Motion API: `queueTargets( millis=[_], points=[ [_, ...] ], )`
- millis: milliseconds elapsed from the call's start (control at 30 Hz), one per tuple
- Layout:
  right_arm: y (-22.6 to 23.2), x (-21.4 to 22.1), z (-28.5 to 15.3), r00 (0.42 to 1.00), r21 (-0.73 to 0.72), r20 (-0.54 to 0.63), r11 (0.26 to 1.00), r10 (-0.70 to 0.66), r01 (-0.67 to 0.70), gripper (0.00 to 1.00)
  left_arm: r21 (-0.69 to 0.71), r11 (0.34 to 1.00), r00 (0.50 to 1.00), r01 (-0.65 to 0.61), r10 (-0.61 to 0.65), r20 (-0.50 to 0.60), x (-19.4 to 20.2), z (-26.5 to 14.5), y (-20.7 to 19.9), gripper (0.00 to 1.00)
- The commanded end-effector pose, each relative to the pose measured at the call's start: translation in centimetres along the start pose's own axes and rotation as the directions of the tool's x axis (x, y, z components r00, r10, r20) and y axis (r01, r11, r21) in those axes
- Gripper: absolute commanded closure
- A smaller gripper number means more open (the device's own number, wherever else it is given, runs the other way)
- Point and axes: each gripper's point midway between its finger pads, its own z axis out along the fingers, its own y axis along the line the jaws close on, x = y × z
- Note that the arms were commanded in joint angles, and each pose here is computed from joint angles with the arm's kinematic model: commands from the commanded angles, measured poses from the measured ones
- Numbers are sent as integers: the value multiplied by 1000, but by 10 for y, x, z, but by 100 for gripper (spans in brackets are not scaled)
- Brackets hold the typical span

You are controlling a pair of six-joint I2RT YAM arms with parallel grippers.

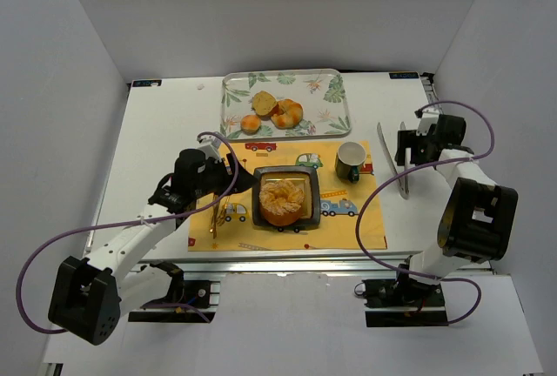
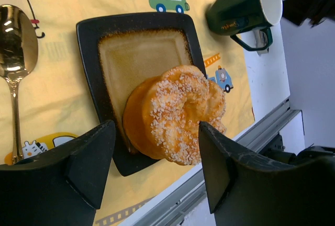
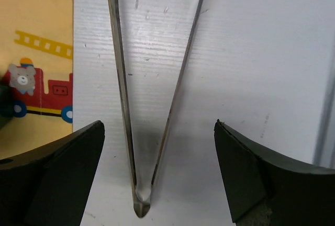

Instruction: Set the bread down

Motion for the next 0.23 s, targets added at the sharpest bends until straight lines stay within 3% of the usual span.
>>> queueTargets(
  millis=[0,67,200],
  points=[
    [-10,-65,-43,989,55,129,996,-70,64,11,23,999,999,-36,36,2,-3,1,-11,26],
    [-17,-95,-60,982,113,178,992,-67,47,11,30,998,998,-48,49,-31,6,5,-14,25],
    [3,-131,-80,958,44,279,998,-65,54,11,27,995,989,-99,102,-111,22,17,-19,23]
  ],
)
